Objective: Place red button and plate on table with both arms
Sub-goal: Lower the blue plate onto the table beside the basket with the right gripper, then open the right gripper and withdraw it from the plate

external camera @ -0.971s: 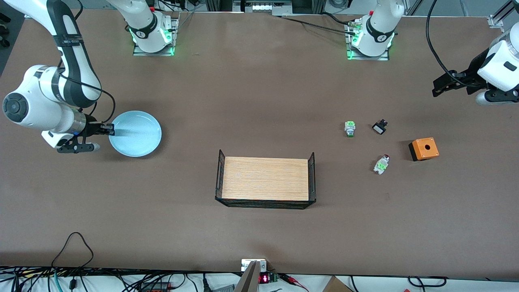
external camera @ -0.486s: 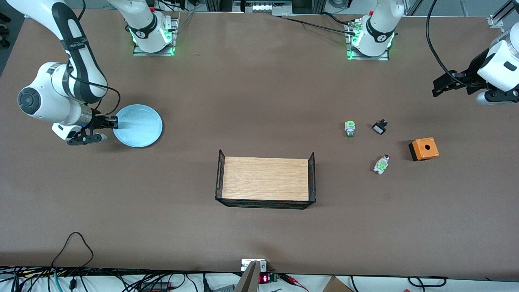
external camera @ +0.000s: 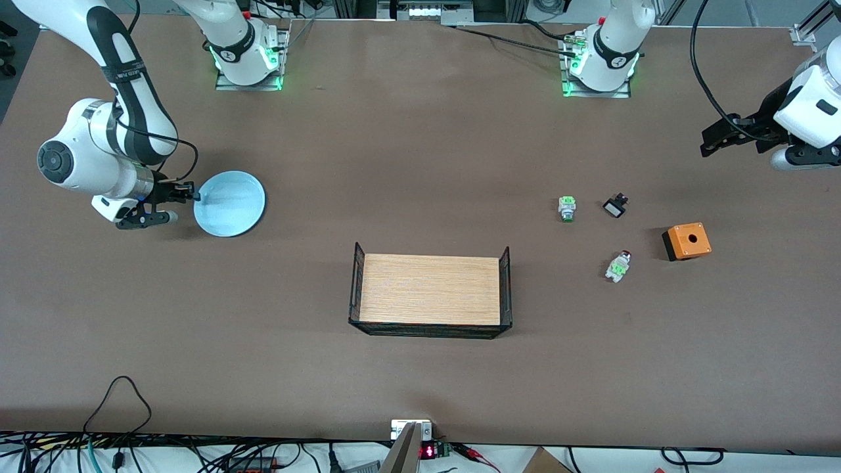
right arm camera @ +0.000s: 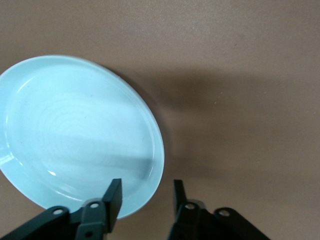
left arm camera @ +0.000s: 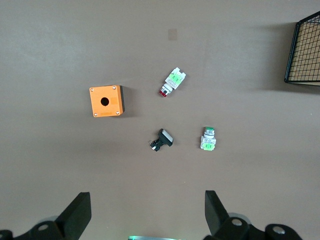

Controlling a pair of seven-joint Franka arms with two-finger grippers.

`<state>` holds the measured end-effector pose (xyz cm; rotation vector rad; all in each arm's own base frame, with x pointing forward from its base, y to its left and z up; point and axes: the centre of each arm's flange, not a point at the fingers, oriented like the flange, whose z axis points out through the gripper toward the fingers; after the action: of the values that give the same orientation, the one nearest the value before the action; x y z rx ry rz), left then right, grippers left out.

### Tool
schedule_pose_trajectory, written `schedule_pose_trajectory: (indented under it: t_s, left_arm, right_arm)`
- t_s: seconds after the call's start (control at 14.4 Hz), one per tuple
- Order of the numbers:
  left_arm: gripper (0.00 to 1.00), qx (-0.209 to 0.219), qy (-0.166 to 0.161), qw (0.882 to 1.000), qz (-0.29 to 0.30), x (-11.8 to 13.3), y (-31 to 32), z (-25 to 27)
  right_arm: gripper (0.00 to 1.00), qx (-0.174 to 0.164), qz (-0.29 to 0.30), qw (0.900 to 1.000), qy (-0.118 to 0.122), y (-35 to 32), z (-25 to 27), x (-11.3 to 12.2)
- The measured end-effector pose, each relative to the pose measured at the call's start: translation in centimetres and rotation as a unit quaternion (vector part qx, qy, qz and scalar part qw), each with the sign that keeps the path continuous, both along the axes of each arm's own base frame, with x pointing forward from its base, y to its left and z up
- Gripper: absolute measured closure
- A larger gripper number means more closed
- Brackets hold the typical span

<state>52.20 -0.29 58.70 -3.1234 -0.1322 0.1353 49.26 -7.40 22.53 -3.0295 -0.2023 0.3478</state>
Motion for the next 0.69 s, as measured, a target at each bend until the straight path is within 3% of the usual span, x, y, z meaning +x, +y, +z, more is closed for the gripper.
schedule_pose_trajectory:
  t_s: [0.28, 0.35, 0.69]
  left_arm:
    - [0.0, 0.0, 0.001, 1.0, 0.0, 0.0, 0.0, 0.0]
    - [0.0, 0.0, 0.001, 1.0, 0.0, 0.0, 0.0, 0.0]
    - [0.0, 0.0, 0.004, 1.0, 0.0, -0.1, 0.0, -0.1]
  right_arm:
    - [0.07, 0.006, -0.005, 1.0, 0.001, 0.2, 3.1, 0.7]
    - [0.01, 0.006, -0.016, 1.0, 0.002, 0.3, 4.6, 1.2]
    - [0.0, 0.009, -0.044, 0.999, 0.014, 1.4, 13.2, 4.4]
